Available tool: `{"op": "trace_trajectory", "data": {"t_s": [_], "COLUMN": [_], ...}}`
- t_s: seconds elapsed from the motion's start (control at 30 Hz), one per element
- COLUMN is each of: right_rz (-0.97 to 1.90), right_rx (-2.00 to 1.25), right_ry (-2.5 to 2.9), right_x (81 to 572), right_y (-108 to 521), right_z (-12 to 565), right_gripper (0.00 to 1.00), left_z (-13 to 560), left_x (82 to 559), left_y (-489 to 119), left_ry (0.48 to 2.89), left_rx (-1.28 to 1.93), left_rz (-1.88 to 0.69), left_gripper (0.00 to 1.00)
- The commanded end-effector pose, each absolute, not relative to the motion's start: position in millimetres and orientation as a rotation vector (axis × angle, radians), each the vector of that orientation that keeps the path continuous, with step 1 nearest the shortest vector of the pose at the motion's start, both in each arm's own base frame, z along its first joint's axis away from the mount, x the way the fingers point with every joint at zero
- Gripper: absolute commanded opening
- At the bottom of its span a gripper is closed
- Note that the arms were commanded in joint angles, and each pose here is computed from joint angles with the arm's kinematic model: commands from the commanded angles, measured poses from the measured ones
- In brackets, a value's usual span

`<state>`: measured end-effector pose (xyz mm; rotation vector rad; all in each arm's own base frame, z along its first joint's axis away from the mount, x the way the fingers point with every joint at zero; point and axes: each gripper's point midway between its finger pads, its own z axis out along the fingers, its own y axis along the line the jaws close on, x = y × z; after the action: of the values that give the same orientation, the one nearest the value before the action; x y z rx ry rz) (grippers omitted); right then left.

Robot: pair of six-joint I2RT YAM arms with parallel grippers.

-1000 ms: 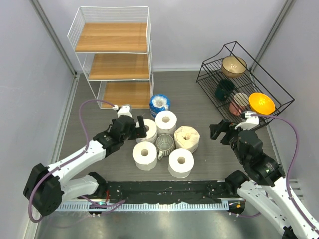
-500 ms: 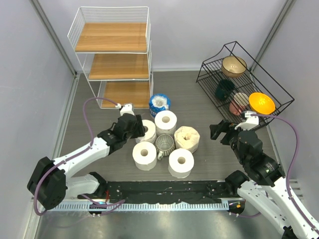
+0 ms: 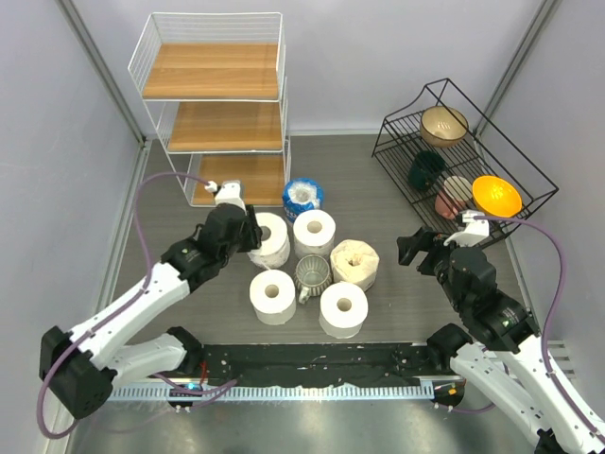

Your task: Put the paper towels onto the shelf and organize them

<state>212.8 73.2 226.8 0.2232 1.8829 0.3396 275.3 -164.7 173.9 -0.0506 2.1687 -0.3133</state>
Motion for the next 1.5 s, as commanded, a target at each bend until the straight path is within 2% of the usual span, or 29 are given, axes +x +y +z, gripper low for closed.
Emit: {"op": "trace_trajectory", "data": {"t_s": [0.0, 0.17, 0.4, 0.87, 1.23, 1.47], "right_rz": [0.366, 0.363, 0.366, 0.365, 0.357, 0.353], "right_rx": [0.241, 0.239, 0.238, 0.237, 0.232, 0.233], "right_ry": [1.856, 1.856, 1.856, 1.843, 1.846, 1.852], "right_x": [216.7, 216.5, 217.1, 216.5, 217.5, 218.6], "right_y": [76.7, 76.2, 77.2, 75.6, 75.7, 76.0], "right_z": [233.7, 233.7, 232.7, 234.8, 234.9, 233.0], "right_gripper": [0.92, 0.91, 0.91, 0.91, 0.91, 0.91], "left_z": [277.9, 369.8, 465.3, 593.0, 614.5, 618.1], "left_x": [279.1, 268.1, 254.9, 294.4, 365.2, 405.6], "left_y": [-156.3, -134.2, -105.8, -88.3, -53.3, -24.1], "left_ry": [1.945, 1.765, 1.564, 1.238, 1.181, 1.16], "left_rx": [-0.089, -0.11, -0.128, -0.169, -0.256, -0.339], "left_rz": [-0.39, -0.406, -0.381, -0.192, -0.187, -0.379], "left_gripper": [0.32, 0.34, 0.34, 0.34, 0.31, 0.31]}}
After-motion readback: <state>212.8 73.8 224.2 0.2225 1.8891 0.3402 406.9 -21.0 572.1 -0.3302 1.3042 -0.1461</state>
